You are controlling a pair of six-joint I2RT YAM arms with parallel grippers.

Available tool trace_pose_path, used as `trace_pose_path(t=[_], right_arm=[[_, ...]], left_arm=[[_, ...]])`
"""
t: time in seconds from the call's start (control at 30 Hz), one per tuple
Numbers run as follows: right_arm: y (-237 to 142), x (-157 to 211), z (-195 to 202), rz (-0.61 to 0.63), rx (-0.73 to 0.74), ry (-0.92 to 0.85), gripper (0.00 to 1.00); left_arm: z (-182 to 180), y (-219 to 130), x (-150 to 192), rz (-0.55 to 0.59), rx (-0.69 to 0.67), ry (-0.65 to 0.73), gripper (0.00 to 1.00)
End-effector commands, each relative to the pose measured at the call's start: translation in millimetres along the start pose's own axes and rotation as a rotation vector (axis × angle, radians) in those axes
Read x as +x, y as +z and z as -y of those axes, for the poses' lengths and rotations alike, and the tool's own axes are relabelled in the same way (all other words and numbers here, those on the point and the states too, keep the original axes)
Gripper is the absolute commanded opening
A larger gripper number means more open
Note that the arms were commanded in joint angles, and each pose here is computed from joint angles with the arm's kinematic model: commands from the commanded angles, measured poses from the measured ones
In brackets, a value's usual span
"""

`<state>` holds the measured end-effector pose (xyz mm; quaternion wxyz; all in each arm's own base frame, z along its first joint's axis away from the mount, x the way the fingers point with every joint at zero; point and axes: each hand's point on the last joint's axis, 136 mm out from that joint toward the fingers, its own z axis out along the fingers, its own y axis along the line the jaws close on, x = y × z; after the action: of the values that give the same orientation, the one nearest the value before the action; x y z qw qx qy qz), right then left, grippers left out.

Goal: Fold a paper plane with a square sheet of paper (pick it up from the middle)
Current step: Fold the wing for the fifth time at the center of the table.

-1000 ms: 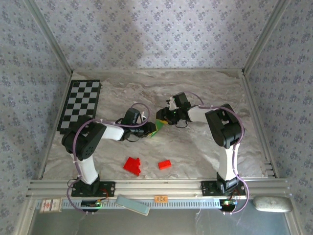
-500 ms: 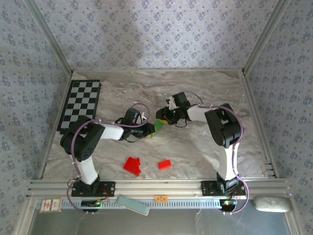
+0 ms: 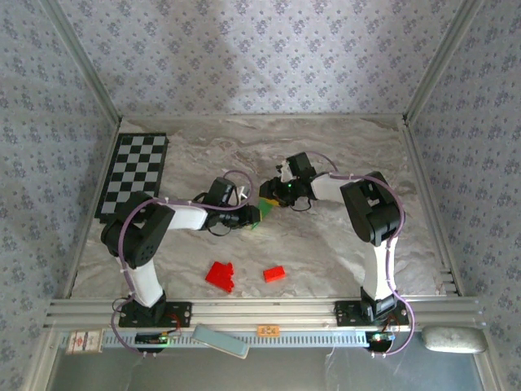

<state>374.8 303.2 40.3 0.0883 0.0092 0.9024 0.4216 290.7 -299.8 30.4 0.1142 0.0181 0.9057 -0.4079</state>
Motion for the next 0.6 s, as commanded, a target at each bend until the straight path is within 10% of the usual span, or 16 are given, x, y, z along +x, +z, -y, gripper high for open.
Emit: trace_pose_path(t=[0.0, 0.57], right_arm=[[8, 9, 19, -0.035, 0.068, 0.030, 0.46], [1, -3, 1, -0.025, 0.026, 0.021, 0.46]], left_arm=[[-32, 5, 20, -0.085, -0.111, 0.007, 0.26], [-38, 11, 26, -0.138, -0.122, 0.076, 0.16]])
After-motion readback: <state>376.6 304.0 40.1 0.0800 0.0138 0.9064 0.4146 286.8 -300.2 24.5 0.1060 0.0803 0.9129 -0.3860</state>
